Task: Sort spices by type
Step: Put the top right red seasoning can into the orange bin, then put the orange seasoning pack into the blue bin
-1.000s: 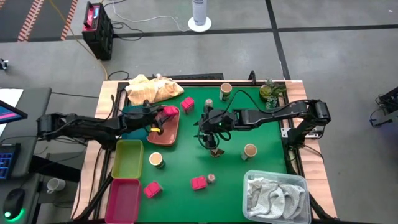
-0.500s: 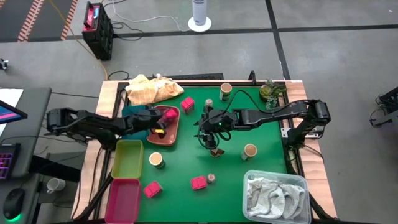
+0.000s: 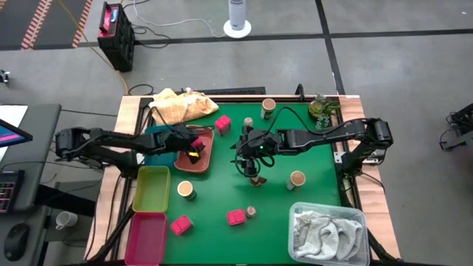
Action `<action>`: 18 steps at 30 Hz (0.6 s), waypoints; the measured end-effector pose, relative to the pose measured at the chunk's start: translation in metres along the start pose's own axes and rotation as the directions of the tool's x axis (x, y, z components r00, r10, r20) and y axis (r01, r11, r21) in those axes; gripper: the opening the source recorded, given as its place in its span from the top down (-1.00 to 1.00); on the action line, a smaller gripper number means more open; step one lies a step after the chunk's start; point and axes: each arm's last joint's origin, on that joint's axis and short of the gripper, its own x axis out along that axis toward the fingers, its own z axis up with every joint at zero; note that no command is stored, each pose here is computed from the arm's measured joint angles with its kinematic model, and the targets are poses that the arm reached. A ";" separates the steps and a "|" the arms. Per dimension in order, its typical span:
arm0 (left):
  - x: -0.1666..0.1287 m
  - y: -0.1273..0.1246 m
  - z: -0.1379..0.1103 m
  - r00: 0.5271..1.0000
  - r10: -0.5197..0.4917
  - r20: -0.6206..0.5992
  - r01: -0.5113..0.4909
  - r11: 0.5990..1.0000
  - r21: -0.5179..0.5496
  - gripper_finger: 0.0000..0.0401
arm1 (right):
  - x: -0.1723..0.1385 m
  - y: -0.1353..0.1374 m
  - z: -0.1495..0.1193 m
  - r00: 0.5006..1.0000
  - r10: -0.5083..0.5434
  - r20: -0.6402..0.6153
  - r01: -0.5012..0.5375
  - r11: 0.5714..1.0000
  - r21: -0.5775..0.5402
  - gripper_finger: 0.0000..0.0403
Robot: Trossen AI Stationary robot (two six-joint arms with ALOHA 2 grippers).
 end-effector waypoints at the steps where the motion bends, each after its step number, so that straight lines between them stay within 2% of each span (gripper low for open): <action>1: -0.001 0.000 0.005 1.000 0.001 0.001 -0.001 1.000 0.012 -0.33 | 0.000 0.000 0.000 1.000 0.000 0.000 0.000 1.000 0.000 -0.29; 4: -0.008 0.001 0.024 0.999 0.011 0.043 -0.014 0.999 0.050 -0.33 | 0.000 0.000 0.000 1.000 0.000 0.000 0.000 1.000 0.000 -0.29; 10: -0.028 0.005 0.055 0.999 0.017 0.042 -0.022 0.995 0.100 -0.33 | 0.000 -0.003 -0.001 1.000 -0.011 -0.002 0.011 1.000 -0.008 -0.29; 14: -0.046 0.003 0.069 0.998 -0.036 0.059 0.031 0.996 0.078 -0.33 | 0.001 -0.022 -0.002 0.998 -0.060 0.001 0.060 0.998 -0.006 -0.29; 18: -0.063 -0.003 0.071 0.993 -0.071 0.099 0.065 0.996 0.069 -0.30 | 0.006 -0.044 -0.006 0.994 -0.110 0.011 0.110 0.994 0.005 -0.29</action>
